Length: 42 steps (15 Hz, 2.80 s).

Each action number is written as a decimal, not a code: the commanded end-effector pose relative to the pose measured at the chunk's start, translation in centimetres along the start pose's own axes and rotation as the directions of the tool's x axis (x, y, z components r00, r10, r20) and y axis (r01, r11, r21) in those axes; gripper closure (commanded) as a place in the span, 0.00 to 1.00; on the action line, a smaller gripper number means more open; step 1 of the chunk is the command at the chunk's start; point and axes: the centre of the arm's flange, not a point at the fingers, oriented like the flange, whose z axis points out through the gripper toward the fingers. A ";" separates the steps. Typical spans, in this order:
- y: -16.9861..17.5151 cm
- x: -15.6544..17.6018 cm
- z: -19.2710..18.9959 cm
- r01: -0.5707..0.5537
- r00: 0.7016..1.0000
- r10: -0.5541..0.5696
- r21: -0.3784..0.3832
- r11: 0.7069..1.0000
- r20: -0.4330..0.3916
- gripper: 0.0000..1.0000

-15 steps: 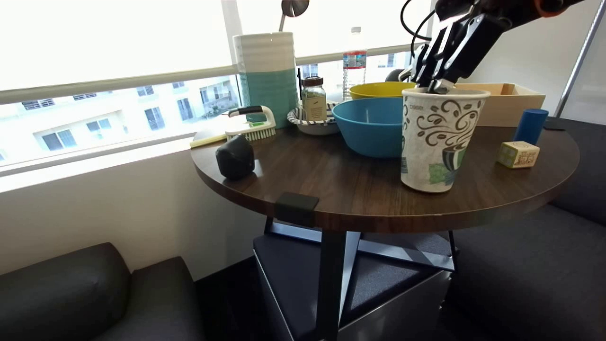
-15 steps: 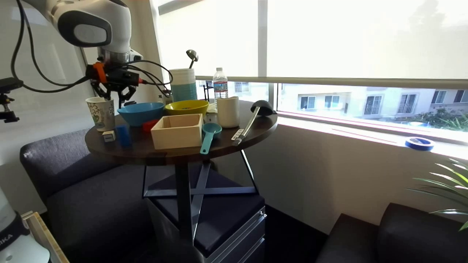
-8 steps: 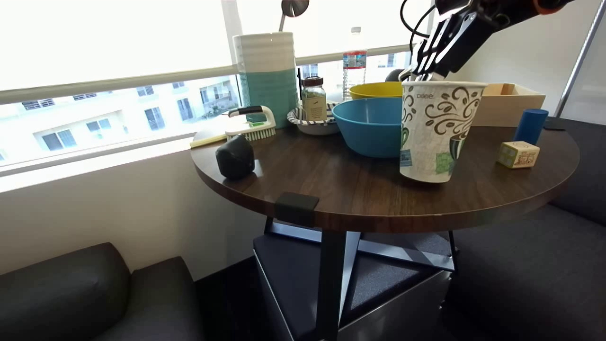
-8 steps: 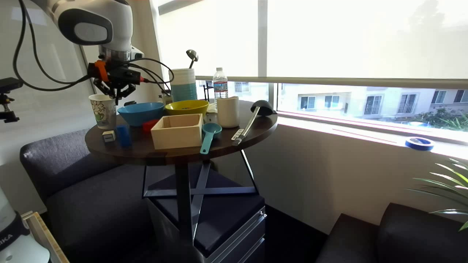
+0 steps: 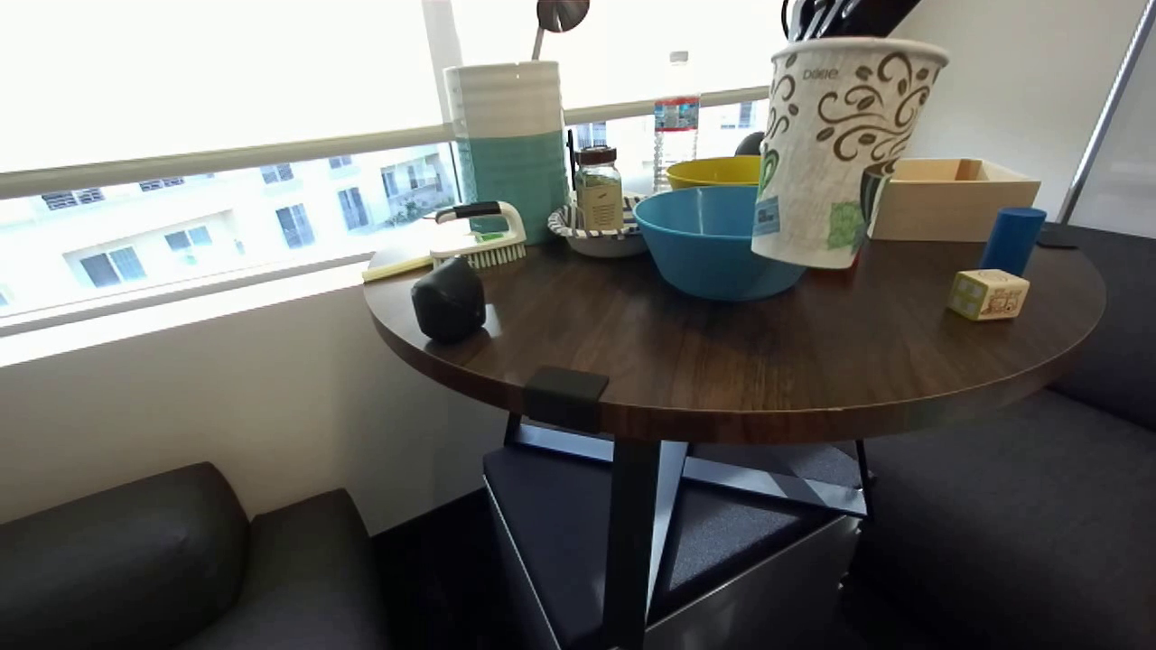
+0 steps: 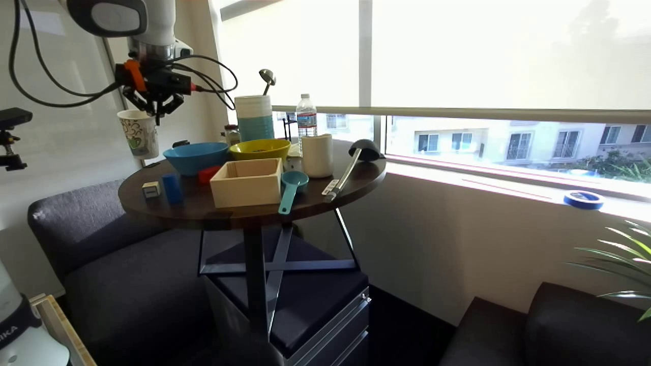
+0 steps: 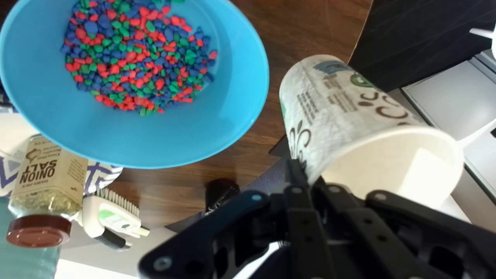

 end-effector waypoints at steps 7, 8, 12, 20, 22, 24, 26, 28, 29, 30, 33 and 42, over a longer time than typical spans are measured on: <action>0.5 2.5 -5.4 0.125 0.990 -0.134 -0.159 0.979 -0.048 0.99; 1.1 2.1 -5.4 0.148 0.987 -0.158 -0.179 0.973 -0.040 0.99; 2.6 0.3 -5.5 0.260 0.959 -0.281 -0.257 0.931 -0.047 0.99; 3.5 -0.4 -6.2 0.280 0.951 -0.307 -0.298 0.913 -0.047 0.97; 3.5 -0.4 -6.2 0.280 0.951 -0.307 -0.298 0.913 -0.047 0.99; 3.4 -1.0 -6.1 0.342 0.923 -0.377 -0.286 0.895 -0.078 0.99; 3.3 -1.3 -6.0 0.413 0.883 -0.458 -0.286 0.865 -0.109 0.99; 3.5 -1.6 -5.9 0.474 0.832 -0.533 -0.299 0.828 -0.157 0.99; 3.7 -1.7 -5.6 0.499 0.809 -0.563 -0.308 0.810 -0.169 0.99; 3.9 -1.8 -5.2 0.525 0.781 -0.596 -0.319 0.789 -0.188 0.99; 4.2 -2.1 -4.5 0.572 0.712 -0.663 -0.355 0.739 -0.232 0.99; 4.4 -2.5 -4.0 0.596 0.609 -0.746 -0.465 0.654 -0.270 0.97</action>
